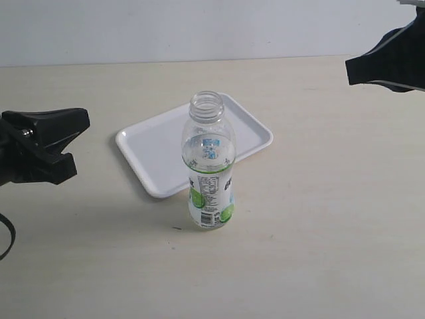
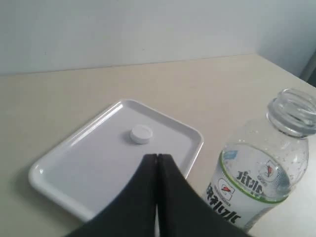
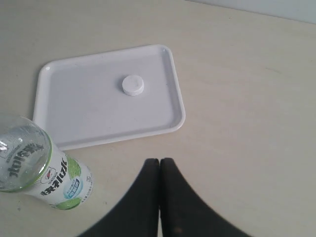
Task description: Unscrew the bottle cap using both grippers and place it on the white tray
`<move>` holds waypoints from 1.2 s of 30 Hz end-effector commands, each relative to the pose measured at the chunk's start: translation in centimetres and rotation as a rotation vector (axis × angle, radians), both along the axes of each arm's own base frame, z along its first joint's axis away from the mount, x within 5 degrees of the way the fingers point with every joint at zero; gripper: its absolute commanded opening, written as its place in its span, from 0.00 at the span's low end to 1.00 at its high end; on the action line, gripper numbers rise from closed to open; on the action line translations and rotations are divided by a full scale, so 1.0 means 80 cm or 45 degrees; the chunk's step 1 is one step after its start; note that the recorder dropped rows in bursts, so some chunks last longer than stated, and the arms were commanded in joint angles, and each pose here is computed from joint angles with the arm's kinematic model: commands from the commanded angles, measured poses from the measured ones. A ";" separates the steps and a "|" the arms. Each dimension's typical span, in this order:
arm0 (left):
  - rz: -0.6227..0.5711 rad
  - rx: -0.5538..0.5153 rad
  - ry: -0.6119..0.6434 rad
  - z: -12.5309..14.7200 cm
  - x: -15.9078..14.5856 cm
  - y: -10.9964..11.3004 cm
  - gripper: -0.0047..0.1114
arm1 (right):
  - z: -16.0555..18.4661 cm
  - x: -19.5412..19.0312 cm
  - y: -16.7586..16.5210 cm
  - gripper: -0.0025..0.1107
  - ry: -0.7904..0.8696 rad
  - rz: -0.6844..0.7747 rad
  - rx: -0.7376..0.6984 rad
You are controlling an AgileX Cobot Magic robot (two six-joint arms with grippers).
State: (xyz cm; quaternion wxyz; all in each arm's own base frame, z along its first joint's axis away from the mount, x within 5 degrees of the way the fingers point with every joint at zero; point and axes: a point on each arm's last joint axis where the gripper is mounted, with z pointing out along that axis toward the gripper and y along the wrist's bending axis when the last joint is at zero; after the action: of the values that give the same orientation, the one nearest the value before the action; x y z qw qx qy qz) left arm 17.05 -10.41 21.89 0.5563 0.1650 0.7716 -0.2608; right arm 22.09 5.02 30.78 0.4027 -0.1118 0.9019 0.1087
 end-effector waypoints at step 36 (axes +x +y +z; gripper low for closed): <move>0.403 0.138 -0.129 0.051 -0.104 0.096 0.04 | 0.004 -0.003 -0.001 0.02 -0.029 -0.001 0.001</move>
State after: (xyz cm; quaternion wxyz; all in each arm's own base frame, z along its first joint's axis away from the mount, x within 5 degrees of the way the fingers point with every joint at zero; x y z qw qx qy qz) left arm 10.12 -3.40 25.77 0.5947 0.0911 0.7897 -0.1202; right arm 21.91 5.00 31.01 0.4074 -0.1120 0.8998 0.1088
